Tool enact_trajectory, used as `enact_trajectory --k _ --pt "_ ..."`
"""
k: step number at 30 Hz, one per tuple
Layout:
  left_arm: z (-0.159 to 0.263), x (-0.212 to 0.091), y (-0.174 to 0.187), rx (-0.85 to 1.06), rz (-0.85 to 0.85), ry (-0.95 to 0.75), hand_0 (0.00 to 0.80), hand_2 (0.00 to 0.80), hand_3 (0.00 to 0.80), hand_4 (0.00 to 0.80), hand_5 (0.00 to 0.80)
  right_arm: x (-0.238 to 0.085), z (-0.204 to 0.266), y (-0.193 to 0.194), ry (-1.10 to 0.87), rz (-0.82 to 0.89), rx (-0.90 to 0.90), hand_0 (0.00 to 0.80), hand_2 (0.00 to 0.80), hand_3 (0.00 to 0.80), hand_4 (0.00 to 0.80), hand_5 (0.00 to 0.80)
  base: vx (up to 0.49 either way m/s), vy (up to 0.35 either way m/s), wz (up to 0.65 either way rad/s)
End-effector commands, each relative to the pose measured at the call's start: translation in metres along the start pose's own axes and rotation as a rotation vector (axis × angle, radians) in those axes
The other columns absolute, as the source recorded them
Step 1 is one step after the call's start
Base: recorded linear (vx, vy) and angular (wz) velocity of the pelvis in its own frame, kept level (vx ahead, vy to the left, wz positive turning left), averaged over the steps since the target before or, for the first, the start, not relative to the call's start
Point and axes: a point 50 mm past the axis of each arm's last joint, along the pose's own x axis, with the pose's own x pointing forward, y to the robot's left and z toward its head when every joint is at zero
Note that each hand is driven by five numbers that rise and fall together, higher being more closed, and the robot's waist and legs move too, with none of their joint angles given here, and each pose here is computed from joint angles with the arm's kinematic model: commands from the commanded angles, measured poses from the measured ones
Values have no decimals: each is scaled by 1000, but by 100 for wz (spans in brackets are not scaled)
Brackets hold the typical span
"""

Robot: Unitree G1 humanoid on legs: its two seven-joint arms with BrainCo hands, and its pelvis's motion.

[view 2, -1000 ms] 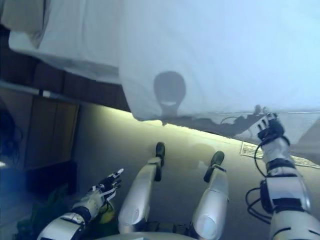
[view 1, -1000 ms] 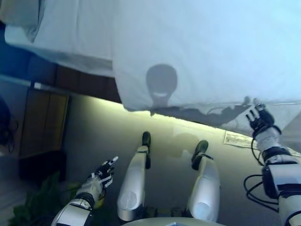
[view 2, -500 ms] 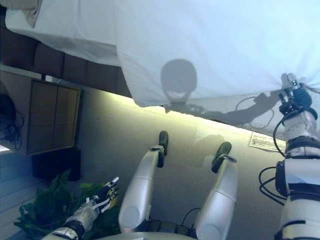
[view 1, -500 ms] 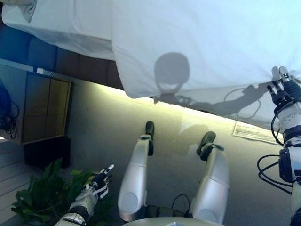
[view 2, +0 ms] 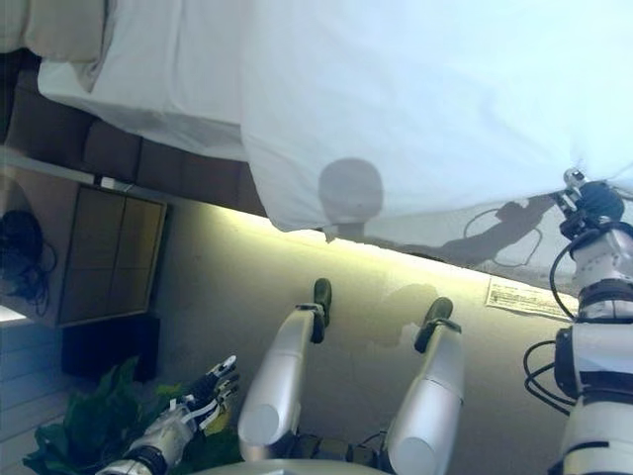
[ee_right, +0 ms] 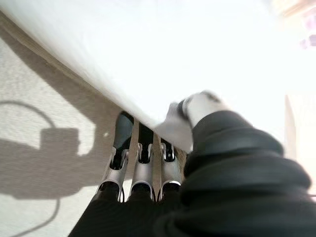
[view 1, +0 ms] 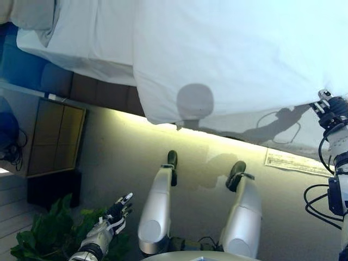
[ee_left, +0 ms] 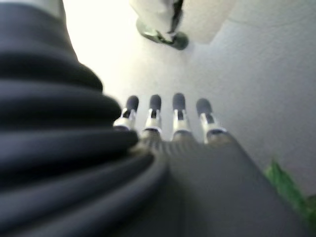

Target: Make the bed neatly

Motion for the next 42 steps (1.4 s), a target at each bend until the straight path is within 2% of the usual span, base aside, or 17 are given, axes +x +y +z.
enact_trajectory --k 1,7,9,12,16,20,23,26,31,34,37,41,42 --pt "-26 -20 33 -2 102 77 0 0 0 0 0 -6 30 -13 -102 18 -22 800 800 800 800 800 33 18 -3" --pt "-28 -25 44 43 144 73 0 0 0 0 0 -9 0 -16 11 81 -26 800 800 800 800 800 37 -3 -3" --pt "-17 -24 47 61 150 41 0 0 0 0 0 -10 -9 -15 39 109 -8 800 800 800 800 800 9 5 -10" --pt "26 -17 45 75 131 -74 0 0 0 0 0 -15 -35 -15 87 140 21 800 800 800 800 800 114 -18 -9" --pt "90 -10 22 128 26 -229 0 0 0 0 0 -21 -65 -8 160 181 38 800 800 800 800 800 120 0 3" --pt "118 -4 -7 175 -76 -279 0 0 0 0 0 -22 -78 0 208 196 43 800 800 800 800 800 111 44 -4" --pt "140 0 -45 210 -248 -309 0 0 0 0 0 -23 -92 11 257 209 39 800 800 800 800 800 115 38 -3" --pt "145 4 -83 270 -408 -264 0 0 0 0 0 -26 -106 20 282 237 49 800 800 800 800 800 94 1 -4" --pt "130 14 -126 230 -612 -95 0 0 0 0 0 -28 -124 43 319 300 58 800 800 800 800 800 44 -45 -8" --pt "140 12 -156 257 -715 -144 0 0 0 0 0 -27 -127 62 304 333 86 800 800 800 800 800 -105 -147 -11" --pt "143 14 -169 250 -726 -133 0 0 0 0 0 -26 -129 72 294 352 115 800 800 800 800 800 -91 -208 -15" --pt "117 19 -175 25 -701 55 0 0 0 0 0 -28 -136 88 300 370 165 800 800 800 800 800 -6 -266 -10" --pt "102 21 -177 -95 -707 143 0 0 0 0 0 -29 -139 93 306 379 184 800 800 800 800 800 9 -247 -16"
